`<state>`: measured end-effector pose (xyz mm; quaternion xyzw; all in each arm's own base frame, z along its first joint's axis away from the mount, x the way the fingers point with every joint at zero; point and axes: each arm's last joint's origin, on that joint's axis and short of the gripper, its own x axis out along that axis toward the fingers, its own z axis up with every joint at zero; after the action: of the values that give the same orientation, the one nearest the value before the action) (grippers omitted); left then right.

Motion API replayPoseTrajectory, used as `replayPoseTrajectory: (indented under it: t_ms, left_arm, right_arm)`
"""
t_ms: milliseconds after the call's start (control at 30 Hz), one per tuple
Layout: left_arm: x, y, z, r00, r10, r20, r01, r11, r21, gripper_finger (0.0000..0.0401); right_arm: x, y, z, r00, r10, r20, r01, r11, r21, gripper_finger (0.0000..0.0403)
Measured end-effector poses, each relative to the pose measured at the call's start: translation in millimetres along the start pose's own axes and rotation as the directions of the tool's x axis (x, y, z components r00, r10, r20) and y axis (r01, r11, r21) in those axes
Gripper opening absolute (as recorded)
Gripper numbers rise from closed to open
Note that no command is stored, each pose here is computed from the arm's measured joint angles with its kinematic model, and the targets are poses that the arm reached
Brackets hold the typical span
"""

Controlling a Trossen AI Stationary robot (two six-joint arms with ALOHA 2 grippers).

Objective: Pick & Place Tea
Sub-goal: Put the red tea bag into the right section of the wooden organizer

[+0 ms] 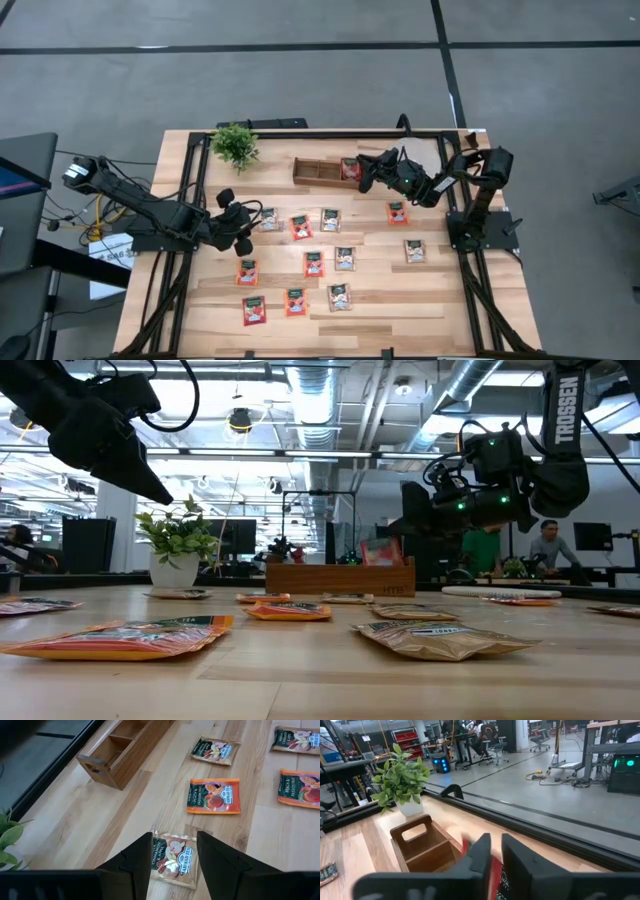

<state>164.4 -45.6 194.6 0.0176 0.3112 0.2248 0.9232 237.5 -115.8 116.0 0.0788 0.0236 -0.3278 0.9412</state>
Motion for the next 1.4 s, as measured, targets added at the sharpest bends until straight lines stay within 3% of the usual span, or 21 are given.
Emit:
replayPoseTrajectory:
  t_ms: [300,567,967,1400]
  left_arm:
    - [0.0,0.0,0.0,1.0,0.0,0.0,0.0,1.0,0.001,0.0147]
    - [0.1,-0.1,-0.1,1.0,-0.004,-0.002,0.004,1.0,0.001,0.0147]
    - [0.0,-0.4,-0.2,1.0,-0.013,-0.006,0.013,1.0,0.0,0.0147]
    - [0.8,-8.2,-3.6,0.968,-0.225,-0.111,0.211,0.97,-0.124,0.0147]
  right_arm:
    - [0.0,0.0,0.3,1.0,0.0,0.003,0.0,1.0,-0.025,0.0102]
    - [-3.6,12.9,4.2,0.998,0.05,0.03,-0.047,0.994,-0.101,0.0086]
    - [-33.5,51.1,20.5,0.977,0.156,-0.146,-0.183,0.964,-0.194,0.0075]
    - [-83.3,92.6,43.9,0.907,0.382,-0.177,-0.417,0.873,-0.251,0.0075]
